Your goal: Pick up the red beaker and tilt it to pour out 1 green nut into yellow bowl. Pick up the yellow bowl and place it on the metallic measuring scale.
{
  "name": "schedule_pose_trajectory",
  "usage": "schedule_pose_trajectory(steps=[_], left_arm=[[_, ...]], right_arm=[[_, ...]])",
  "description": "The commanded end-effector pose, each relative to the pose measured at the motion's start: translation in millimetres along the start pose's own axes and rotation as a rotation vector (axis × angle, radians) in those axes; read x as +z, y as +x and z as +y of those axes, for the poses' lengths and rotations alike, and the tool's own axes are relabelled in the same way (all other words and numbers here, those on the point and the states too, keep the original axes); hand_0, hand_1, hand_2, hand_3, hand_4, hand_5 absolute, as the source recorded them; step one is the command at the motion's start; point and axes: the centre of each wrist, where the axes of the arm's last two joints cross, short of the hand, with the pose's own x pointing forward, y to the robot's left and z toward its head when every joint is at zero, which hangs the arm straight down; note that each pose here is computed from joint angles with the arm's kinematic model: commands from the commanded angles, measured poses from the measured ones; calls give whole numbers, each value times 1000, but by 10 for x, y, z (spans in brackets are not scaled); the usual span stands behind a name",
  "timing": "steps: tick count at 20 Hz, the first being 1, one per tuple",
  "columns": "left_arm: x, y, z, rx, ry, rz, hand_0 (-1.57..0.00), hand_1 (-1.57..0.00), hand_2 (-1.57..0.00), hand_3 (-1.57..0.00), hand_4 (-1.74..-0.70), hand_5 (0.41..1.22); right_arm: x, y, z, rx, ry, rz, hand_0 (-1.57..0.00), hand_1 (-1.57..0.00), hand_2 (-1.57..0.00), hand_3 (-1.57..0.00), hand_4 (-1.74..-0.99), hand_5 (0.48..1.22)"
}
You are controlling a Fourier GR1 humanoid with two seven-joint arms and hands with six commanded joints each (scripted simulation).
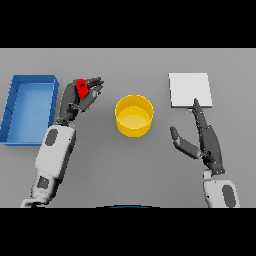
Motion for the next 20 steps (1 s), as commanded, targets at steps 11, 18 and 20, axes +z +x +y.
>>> schedule_pose_trajectory(steps=[11, 18, 20], left_arm=[[-221, 392, 230, -314, -130, -25, -1563, -1564, -1564, -1562, -1732, 1129], [-367, 770, 7, -765, -324, -44, -1569, -1569, -1570, -1569, -1739, 1134], [-380, 832, -94, -889, -374, -55, -1570, -1570, -1570, -1570, -1740, 1147]], right_arm=[[-5, -11, 41, 40, 2, -19, 1, 1, 1, 1, -1202, 662], [7, 14, 44, 45, 16, -7, 1, 1, 1, 1, -1178, 667], [0, 30, 41, 29, 18, -7, 1, 1, 1, 1, -1182, 668]])
